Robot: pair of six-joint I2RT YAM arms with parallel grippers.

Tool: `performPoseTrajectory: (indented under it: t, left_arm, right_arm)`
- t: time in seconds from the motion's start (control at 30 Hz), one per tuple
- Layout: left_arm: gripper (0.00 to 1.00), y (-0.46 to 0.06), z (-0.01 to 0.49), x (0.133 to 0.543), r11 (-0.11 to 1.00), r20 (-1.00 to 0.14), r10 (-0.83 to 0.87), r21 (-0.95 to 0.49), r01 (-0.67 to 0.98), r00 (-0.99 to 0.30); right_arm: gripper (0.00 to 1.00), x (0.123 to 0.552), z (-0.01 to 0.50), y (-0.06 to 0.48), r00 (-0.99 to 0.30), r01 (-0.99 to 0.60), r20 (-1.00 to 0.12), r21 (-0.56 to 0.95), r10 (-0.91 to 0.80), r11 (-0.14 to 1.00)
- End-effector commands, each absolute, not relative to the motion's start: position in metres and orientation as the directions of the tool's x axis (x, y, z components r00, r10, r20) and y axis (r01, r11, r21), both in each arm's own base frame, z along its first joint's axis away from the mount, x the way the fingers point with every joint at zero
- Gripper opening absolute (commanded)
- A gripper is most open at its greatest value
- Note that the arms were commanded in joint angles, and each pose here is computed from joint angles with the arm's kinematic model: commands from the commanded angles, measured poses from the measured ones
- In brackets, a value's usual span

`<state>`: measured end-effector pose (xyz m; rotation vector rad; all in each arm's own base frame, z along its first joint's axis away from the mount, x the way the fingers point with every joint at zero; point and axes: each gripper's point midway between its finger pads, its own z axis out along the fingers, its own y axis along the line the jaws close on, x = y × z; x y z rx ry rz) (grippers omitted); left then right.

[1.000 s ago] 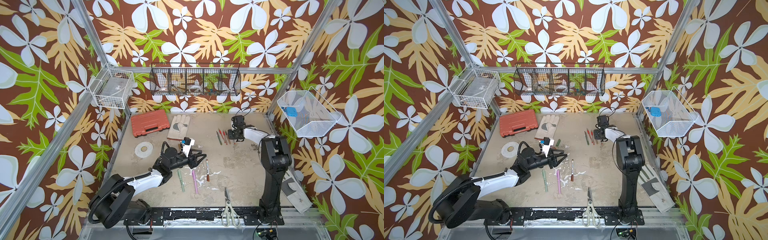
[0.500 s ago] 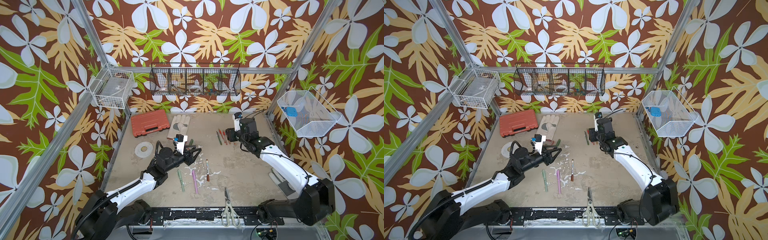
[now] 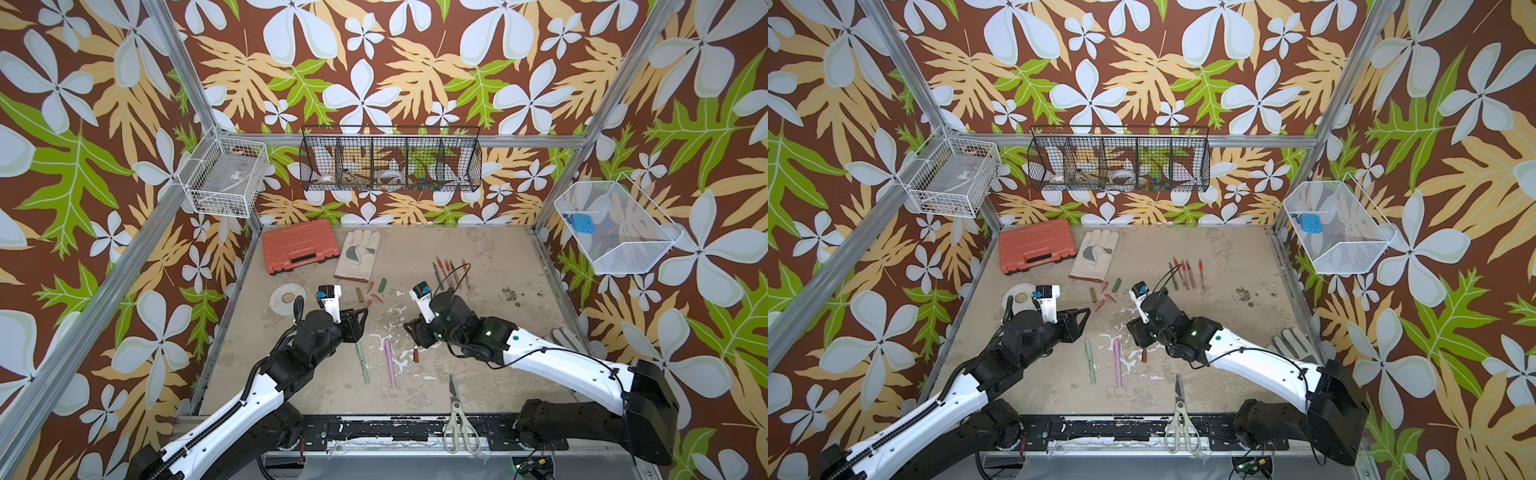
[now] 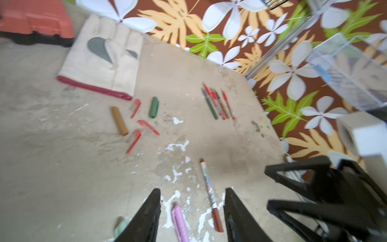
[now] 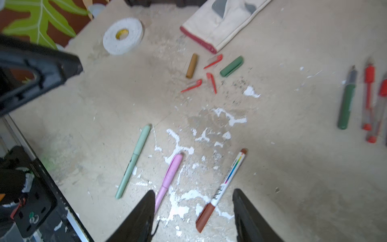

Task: Remove pen caps from pens
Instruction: Pick up the pen from the bottom-center of the table.

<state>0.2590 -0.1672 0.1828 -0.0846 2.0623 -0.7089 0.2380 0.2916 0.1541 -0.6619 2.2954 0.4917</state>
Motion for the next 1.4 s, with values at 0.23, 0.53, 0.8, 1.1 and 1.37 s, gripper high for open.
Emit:
performPoseTrajectory:
  t: [0.23, 0.53, 0.8, 1.1, 1.37]
  left_arm:
    - [0.45, -0.171, 0.118, 0.241, 0.854, -0.669, -0.227, -0.486, 0.186, -0.708]
    - [0.44, -0.173, 0.107, 0.235, 0.857, -0.624, -0.208, -0.487, 0.167, -0.753]
    - [0.45, -0.173, 0.11, 0.235, 0.854, -0.633, -0.213, -0.491, 0.173, -0.745]
    - [0.47, -0.173, 0.109, 0.234, 0.851, -0.633, -0.208, -0.493, 0.181, -0.746]
    - [0.47, -0.174, 0.109, 0.235, 0.853, -0.637, -0.199, -0.487, 0.188, -0.744]
  right_arm:
    - [0.58, 0.197, 0.082, 0.333, -0.685, -0.569, -0.581, 0.05, -0.439, 0.821]
    - [0.45, 0.189, 0.051, 0.339, -0.71, -0.563, -0.526, 0.025, -0.468, 0.826]
    - [0.4, 0.177, 0.027, 0.344, -0.728, -0.59, -0.475, 0.066, -0.494, 0.805]
    - [0.32, 0.174, 0.011, 0.332, -0.734, -0.586, -0.447, 0.036, -0.511, 0.81]
    - [0.29, 0.173, 0.011, 0.311, -0.735, -0.567, -0.45, -0.003, -0.508, 0.824]
